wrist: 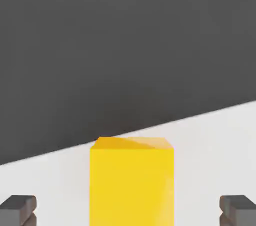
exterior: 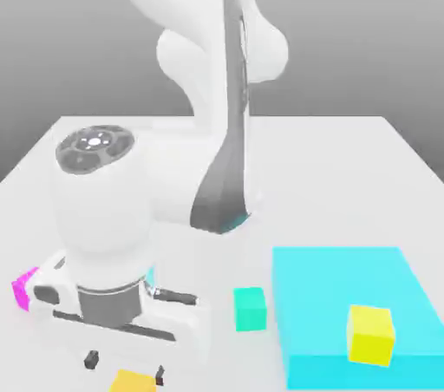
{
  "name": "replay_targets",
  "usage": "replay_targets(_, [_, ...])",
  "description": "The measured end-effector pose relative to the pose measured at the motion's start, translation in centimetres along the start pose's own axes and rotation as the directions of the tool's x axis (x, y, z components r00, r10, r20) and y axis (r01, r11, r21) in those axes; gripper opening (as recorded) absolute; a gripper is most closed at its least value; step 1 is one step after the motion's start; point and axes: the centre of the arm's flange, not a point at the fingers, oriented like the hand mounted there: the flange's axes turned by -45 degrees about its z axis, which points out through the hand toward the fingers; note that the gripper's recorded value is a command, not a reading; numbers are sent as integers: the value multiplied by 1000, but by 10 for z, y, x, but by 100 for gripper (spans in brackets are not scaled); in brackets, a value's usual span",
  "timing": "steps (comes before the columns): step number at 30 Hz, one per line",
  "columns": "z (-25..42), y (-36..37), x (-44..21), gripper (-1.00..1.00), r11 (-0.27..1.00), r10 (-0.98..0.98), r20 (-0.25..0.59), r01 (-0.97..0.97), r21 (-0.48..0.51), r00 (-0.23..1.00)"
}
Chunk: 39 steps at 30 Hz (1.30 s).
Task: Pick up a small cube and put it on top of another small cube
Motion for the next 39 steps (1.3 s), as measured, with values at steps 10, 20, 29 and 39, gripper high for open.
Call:
replay_targets(10, [-10,0,0,-100,1000,0,1,0,0,1000])
replay_targets(20, [-70,-48,-49,-100,971,233,20,-234,53,972])
replay_targets(29, [-91,-96,-119,-100,871,487,40,-489,51,872])
replay_targets(39, [-89,-112,-190,-100,688,725,2,-725,3,688])
